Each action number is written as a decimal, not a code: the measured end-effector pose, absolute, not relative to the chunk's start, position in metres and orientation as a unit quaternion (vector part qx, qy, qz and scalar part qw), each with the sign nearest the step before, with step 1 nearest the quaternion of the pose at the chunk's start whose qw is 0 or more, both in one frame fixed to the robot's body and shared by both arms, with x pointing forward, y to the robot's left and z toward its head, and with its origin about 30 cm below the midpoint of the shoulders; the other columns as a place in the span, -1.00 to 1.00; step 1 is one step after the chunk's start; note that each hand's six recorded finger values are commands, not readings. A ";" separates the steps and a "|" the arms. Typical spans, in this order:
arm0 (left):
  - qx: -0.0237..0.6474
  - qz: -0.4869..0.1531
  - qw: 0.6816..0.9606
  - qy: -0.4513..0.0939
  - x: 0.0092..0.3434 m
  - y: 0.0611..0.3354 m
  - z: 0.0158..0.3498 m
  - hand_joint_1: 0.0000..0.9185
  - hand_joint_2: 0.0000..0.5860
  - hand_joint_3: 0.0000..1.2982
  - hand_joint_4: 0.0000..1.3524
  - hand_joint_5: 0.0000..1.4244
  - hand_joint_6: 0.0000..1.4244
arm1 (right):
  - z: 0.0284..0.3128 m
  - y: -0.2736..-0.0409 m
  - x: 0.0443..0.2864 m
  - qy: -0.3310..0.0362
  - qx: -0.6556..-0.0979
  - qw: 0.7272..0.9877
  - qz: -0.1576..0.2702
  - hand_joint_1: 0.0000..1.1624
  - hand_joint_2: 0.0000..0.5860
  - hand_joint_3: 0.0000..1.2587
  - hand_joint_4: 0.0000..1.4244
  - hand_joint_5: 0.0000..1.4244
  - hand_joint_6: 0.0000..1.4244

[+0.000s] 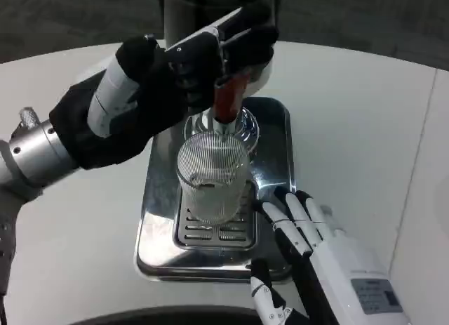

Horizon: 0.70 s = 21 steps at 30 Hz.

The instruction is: Grasp the cup under the faucet to collect the drink, then remove the cup.

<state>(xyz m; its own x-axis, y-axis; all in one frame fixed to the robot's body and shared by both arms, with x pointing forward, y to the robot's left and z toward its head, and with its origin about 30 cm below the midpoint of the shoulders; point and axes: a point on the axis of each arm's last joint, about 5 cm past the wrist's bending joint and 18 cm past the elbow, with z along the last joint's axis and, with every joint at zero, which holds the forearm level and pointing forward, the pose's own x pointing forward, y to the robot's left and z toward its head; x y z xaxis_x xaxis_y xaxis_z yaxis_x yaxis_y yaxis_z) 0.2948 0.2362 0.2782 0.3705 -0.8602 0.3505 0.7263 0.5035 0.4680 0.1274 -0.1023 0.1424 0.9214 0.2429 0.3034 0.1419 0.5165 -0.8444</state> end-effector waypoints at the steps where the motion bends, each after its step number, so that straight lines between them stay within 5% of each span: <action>1: 0.142 -0.481 0.816 -0.289 0.292 0.237 0.281 -1.00 -0.76 -1.00 -1.00 -0.99 -1.00 | 0.142 -0.102 0.127 -0.196 -0.490 0.849 0.030 -0.63 1.00 -0.77 -0.97 -0.99 -0.91; 21: 0.400 -0.439 0.721 -0.357 0.271 0.241 0.303 -1.00 -0.75 -1.00 -1.00 -0.98 -1.00 | 0.142 -0.100 0.127 -0.192 -0.486 0.852 0.030 -0.63 0.99 -0.77 -0.94 -0.98 -0.87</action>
